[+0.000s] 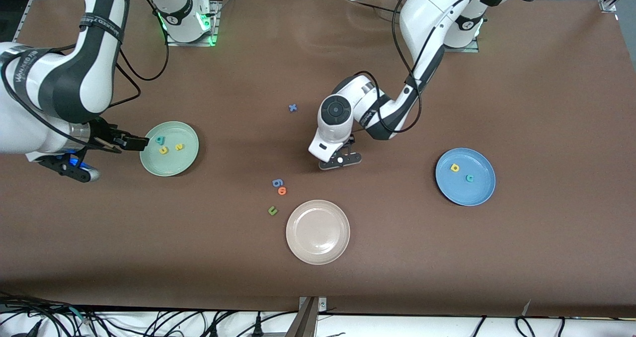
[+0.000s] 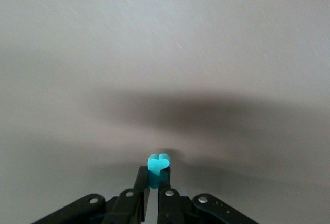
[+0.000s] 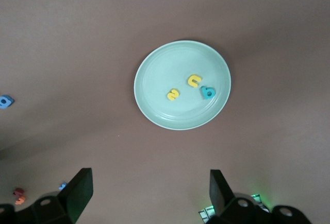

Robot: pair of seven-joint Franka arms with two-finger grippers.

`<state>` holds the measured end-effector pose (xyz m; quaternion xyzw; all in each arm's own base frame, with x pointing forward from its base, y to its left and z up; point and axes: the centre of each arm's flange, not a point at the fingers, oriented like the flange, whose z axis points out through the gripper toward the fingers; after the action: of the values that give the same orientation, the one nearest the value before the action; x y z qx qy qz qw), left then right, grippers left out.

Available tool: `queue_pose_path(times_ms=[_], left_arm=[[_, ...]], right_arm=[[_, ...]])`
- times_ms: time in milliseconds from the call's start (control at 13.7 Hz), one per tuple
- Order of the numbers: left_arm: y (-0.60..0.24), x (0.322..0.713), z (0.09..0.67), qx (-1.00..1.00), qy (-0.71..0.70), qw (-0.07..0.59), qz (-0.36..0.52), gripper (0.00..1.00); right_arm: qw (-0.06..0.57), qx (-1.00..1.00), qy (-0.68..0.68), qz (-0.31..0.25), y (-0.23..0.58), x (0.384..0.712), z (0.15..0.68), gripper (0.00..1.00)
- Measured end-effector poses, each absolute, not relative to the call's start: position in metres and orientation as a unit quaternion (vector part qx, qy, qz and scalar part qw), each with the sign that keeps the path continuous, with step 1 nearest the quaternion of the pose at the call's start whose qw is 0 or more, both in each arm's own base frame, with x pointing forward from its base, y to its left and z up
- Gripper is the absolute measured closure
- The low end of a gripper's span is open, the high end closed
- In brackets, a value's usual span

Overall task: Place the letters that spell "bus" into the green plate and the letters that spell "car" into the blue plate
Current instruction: 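Carry the teal piece to the blue plate and release it with the left gripper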

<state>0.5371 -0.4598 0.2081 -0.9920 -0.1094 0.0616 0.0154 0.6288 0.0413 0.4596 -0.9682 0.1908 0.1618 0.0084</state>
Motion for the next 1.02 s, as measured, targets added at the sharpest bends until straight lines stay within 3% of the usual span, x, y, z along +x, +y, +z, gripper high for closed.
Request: queue_pose_path(times_ms=[656,1020], left_arm=[[-0.27,0.626,0.249,-0.984,0.078,0.072,0.143,0.89],[-0.165,0.658,0.256,-0.961,0.218,0.051,0.164,0.89]], right_arm=[[0.041,-0.963,0.184,0.193,0.006,0.647,0.487,0.0],[0.037,-0.965,0.148,0.213,0.009,0.651,0.477,0.0]])
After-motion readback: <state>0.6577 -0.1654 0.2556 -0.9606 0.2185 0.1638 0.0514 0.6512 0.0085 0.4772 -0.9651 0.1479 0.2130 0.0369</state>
